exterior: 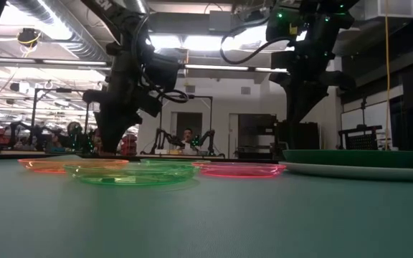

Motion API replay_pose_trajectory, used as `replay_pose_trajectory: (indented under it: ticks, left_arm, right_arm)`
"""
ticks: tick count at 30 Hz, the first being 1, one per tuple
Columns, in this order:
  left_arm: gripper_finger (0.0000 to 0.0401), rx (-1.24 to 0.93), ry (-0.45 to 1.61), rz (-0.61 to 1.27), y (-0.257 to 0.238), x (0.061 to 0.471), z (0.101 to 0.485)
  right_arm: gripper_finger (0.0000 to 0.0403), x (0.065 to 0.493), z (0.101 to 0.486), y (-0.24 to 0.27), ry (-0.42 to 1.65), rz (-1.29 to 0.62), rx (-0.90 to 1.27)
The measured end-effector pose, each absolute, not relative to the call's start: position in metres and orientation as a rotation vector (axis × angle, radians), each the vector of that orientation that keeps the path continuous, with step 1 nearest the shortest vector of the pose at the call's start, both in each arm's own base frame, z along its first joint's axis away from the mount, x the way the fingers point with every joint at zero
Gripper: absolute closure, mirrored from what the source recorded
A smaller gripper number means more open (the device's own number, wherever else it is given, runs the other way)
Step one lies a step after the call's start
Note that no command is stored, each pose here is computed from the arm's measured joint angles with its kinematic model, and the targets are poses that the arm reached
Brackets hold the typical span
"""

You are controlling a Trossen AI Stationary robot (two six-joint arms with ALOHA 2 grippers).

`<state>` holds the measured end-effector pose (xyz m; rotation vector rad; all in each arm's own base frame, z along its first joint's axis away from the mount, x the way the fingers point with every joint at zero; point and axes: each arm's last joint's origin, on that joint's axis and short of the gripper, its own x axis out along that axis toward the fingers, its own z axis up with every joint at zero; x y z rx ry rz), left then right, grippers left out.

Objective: Stack plastic plates
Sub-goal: Stack the orange plate on top of the white plate

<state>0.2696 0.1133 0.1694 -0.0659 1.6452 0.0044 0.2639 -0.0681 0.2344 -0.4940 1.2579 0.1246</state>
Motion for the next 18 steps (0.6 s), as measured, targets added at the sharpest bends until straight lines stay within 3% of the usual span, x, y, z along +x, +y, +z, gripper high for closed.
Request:
replay_pose_trajectory:
  ticks: [18]
  left_arm:
    - [0.0321,-0.067,1.579,-0.06,0.1136,0.2741,0.1688]
  right_arm:
    - [0.0333,0.2638,0.2343,-0.0681,1.258,0.126,-0.493]
